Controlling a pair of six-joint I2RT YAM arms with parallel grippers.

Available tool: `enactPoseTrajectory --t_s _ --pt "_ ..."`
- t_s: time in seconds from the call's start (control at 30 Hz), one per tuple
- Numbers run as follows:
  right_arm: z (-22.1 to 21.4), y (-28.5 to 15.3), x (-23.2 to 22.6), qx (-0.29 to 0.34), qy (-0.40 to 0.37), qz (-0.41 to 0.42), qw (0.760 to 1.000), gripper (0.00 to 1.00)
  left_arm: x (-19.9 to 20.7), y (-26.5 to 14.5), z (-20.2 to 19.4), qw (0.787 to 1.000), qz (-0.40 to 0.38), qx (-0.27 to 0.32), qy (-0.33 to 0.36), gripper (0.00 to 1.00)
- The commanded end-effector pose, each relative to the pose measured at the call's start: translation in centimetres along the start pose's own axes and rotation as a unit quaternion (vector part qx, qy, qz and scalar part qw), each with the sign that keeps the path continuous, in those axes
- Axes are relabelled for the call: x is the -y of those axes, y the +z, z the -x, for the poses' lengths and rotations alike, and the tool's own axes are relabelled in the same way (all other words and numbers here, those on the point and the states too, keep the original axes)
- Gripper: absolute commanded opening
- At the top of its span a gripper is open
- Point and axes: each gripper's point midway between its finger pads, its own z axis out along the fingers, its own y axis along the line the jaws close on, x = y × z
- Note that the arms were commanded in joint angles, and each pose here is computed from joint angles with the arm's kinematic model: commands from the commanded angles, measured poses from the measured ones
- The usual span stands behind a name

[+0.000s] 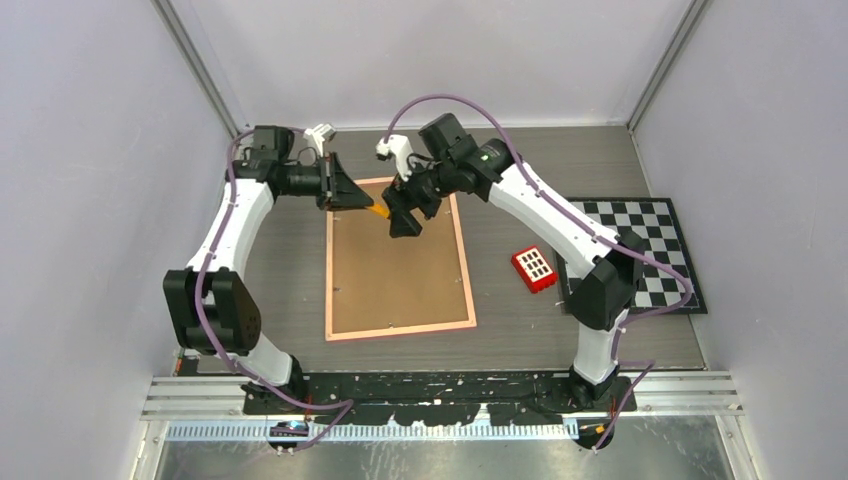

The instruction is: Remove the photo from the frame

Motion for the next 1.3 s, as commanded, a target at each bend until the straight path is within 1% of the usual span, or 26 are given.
enactPoseTrajectory --t_s 0.0,0.17,0.5,0.73,0.93,1.07,1.13,1.2,1.27 --pt "2.3 -4.8 -0.7 0.056 0.040 0.020 0.997 0.87 3.5 -2.3 0.3 0.995 -0.032 0.021 0.094 0.00" --pt "1.6 -6.2 -0.7 0.060 0.121 0.076 0.988 0.91 4.6 -2.8 -0.7 0.990 -0.048 0.015 0.128 0.00" --pt "0.8 -6.5 -3.1 0.051 0.152 0.146 0.976 0.91 7.1 -3.4 -1.3 0.982 -0.101 0.011 0.162 0.00" --pt "1.0 -6.8 -4.1 0.053 0.164 0.177 0.969 0.87 7.6 -3.5 -1.7 0.979 -0.118 0.012 0.163 0.00" --pt "0.7 -6.5 -4.4 0.049 0.170 0.193 0.965 0.79 8.3 -3.6 -1.8 0.977 -0.141 0.013 0.161 0.00" --pt "0.8 -6.5 -5.0 0.043 0.191 0.216 0.956 0.68 9.0 -3.7 -1.5 0.974 -0.151 0.023 0.167 0.00" --pt "1.1 -6.6 -5.3 0.046 0.194 0.226 0.954 0.58 9.2 -3.6 -1.4 0.974 -0.152 0.026 0.168 0.00" --pt "1.7 -6.8 -5.5 0.054 0.194 0.232 0.951 0.43 9.2 -3.3 -1.4 0.975 -0.149 0.027 0.165 0.00" --pt "2.1 -7.1 -5.7 0.058 0.192 0.233 0.952 0.20 8.9 -3.1 -1.3 0.977 -0.142 0.031 0.158 0.00"
